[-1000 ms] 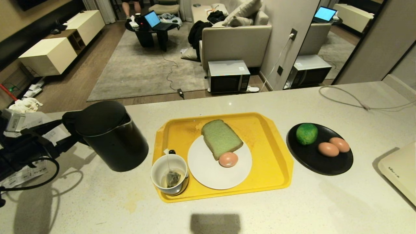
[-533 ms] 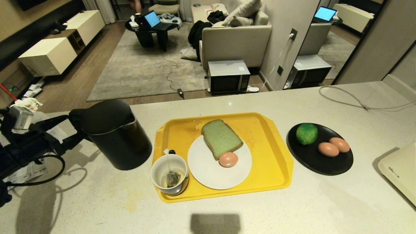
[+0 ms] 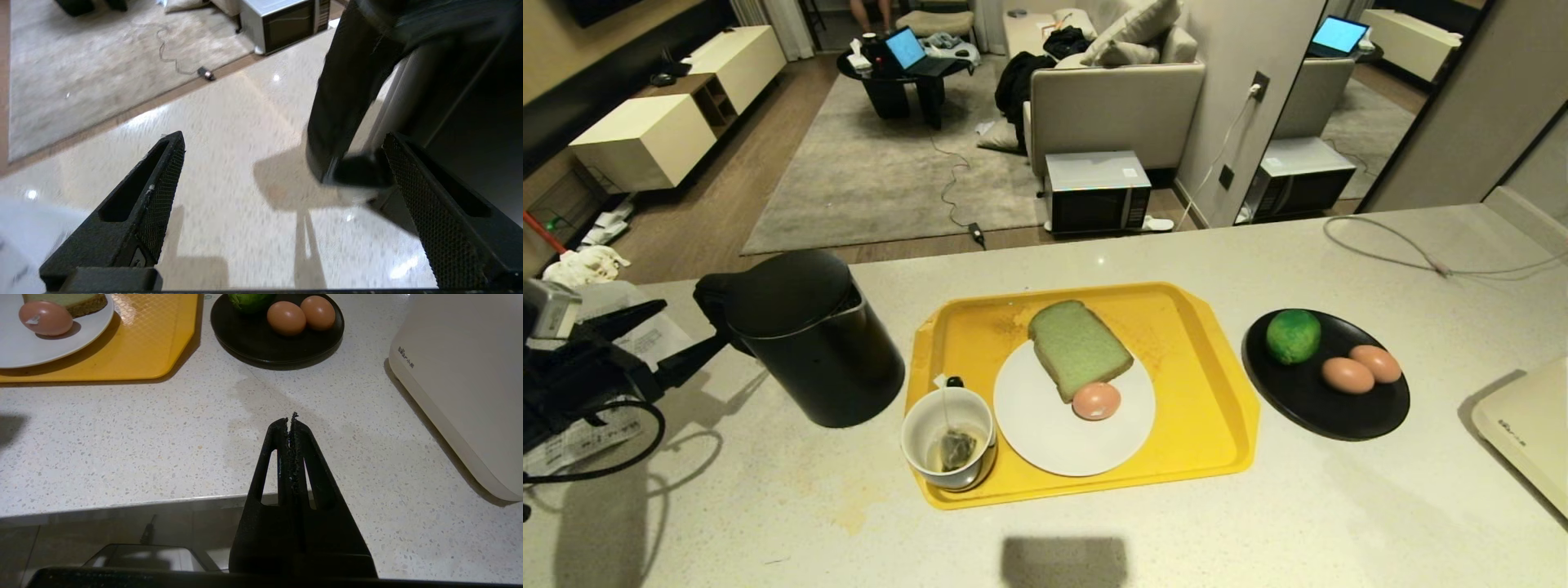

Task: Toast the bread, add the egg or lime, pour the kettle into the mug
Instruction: Pick up the kettle

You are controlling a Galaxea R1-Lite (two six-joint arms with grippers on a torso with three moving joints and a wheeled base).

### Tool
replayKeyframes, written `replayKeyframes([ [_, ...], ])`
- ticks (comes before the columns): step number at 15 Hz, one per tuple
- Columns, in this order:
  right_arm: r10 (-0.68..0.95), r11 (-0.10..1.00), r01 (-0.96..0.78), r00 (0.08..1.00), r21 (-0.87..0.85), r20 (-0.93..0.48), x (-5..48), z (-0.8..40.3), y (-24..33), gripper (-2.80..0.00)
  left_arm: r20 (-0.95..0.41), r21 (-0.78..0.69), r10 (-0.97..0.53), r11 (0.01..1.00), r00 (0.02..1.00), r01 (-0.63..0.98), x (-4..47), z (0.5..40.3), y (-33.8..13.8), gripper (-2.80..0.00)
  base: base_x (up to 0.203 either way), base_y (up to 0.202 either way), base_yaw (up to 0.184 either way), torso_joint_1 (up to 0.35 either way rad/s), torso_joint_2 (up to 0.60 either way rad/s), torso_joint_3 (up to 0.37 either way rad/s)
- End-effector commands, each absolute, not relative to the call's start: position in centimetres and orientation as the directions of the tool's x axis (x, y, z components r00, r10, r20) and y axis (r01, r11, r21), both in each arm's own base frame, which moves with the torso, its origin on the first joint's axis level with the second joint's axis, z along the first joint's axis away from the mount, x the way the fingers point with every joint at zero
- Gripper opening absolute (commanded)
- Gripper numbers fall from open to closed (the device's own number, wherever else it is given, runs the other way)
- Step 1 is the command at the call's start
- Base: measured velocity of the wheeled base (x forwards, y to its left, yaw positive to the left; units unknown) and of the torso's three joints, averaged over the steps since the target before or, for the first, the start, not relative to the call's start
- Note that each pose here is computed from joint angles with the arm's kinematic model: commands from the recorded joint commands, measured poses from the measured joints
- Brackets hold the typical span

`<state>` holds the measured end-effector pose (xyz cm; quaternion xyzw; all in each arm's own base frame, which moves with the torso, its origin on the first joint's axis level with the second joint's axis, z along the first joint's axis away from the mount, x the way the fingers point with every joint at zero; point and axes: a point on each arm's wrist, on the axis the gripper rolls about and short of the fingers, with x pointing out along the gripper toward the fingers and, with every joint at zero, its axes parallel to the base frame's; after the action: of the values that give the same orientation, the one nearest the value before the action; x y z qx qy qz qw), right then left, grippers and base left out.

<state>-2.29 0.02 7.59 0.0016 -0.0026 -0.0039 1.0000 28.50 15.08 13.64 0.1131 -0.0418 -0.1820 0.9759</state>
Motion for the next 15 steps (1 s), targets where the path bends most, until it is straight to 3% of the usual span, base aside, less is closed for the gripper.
replayKeyframes([
  [1, -0.008, 1.0, 0.008, 1.0, 0.003, 0.003, -2.3, 7.6, 0.0, -2.8, 0.022, 0.216, -0.352, 0.916, 0.936, 0.339, 27.6, 12.9, 15.3, 0.0, 0.0, 0.0, 0.0, 0.0, 0.0, 0.0],
  [7, -0.008, 1.0, 0.008, 1.0, 0.003, 0.003, -2.3, 7.6, 0.0, -2.8, -0.03, 0.238, -0.331, 0.914, 0.943, 0.329, 24.3, 12.1, 13.1, 0.0, 0.0, 0.0, 0.0, 0.0, 0.0, 0.0],
  [10, -0.008, 1.0, 0.008, 1.0, 0.003, 0.003, -2.3, 7.6, 0.0, -2.8, -0.018, 0.294, -0.274, 0.918, 0.961, 0.267, 24.1, 12.7, 13.1, 0.0, 0.0, 0.0, 0.0, 0.0, 0.0, 0.0],
  [15, -0.008, 1.0, 0.008, 1.0, 0.003, 0.003, -2.3, 7.6, 0.0, -2.8, -0.008, 0.258, -0.222, 0.942, 0.975, 0.217, 24.2, 12.9, 13.8, 0.0, 0.0, 0.0, 0.0, 0.0, 0.0, 0.0],
])
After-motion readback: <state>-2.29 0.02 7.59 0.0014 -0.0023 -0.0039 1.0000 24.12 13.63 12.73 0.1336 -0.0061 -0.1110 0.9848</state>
